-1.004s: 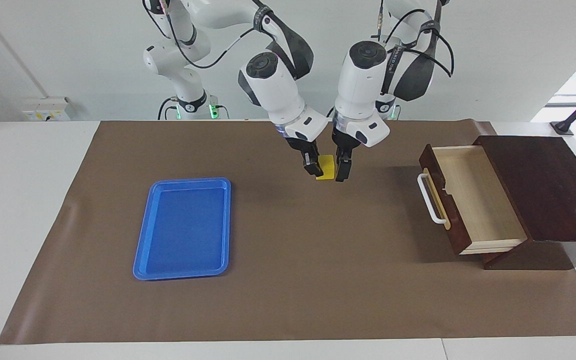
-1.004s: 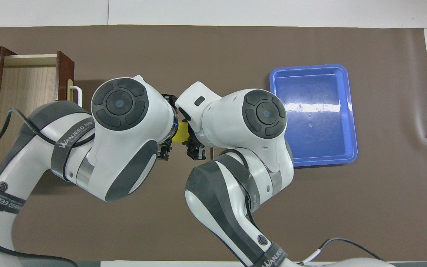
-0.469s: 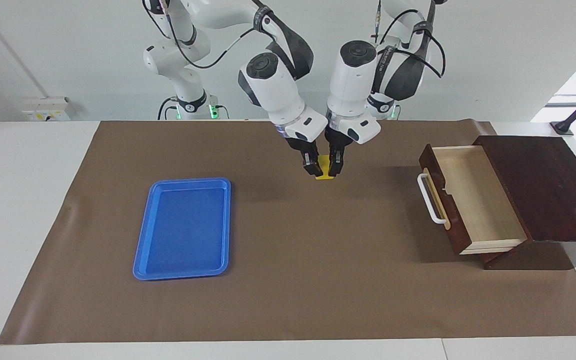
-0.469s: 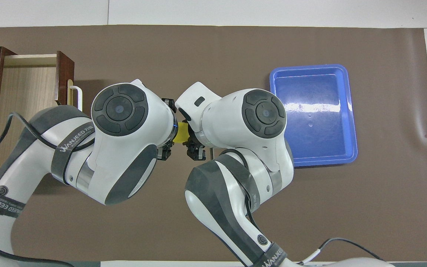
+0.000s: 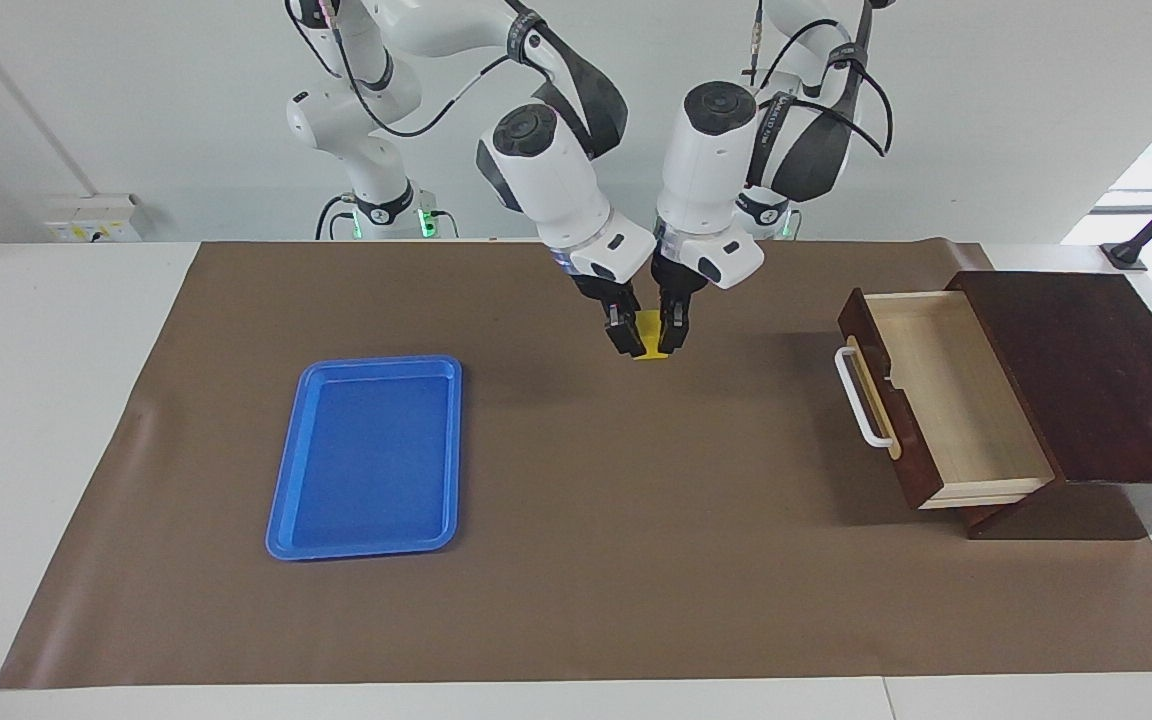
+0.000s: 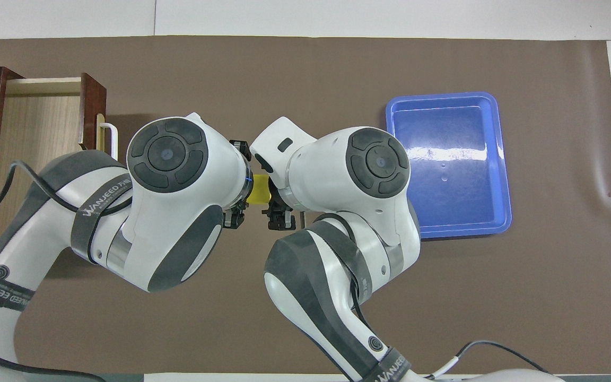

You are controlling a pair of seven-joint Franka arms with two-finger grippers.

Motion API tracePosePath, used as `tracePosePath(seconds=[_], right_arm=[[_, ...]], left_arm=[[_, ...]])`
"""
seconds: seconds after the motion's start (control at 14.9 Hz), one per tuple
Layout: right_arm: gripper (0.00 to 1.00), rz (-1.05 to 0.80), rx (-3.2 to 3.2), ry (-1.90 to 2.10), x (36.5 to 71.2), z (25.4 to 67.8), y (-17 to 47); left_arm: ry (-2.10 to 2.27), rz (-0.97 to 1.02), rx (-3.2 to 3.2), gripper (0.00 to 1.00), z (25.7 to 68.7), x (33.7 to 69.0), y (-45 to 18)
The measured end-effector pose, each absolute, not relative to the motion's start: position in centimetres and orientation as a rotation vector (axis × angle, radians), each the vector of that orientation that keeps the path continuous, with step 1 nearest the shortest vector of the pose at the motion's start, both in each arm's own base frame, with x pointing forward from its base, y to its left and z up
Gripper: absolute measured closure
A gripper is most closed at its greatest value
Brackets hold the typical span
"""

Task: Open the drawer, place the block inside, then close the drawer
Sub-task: 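Grasp the block with the left gripper while the right gripper releases, then lower the block into the drawer with the left gripper while the right gripper withdraws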

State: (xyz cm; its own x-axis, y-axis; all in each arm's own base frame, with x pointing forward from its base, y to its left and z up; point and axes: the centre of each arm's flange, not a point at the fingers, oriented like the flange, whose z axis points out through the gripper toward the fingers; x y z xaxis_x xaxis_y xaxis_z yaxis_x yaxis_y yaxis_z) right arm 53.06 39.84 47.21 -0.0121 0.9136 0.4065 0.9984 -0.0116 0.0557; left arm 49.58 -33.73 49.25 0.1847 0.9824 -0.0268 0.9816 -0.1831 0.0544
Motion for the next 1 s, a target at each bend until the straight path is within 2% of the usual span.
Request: tracePosePath(seconds=[0.07, 0.27, 0.47, 0.8, 1.0], right_arm=[[0.00, -0.489, -2.012, -2.012, 53.1, 47.3, 39.8], [0.00, -0.494, -2.020, -2.003, 53.3, 47.6, 39.7], [0.00, -0.473, -2.065, -1.954, 54.2, 48.0, 38.0], [0.00, -0.399, -2.217, -1.759, 57.1, 50.1, 31.3], [0.00, -0.360, -2.335, -1.588, 58.3, 52.1, 26.9]], left_arm=[[1.979, 0.024, 2.361, 0.45, 49.3, 49.8, -33.3], [2.037, 0.047, 2.286, 0.45, 51.1, 52.0, -28.6], [2.037, 0.057, 2.325, 0.45, 53.4, 53.9, -20.8], [2.052, 0.023, 2.304, 0.45, 54.7, 56.9, -5.2], [2.057, 0.005, 2.276, 0.45, 54.7, 57.1, 0.9]])
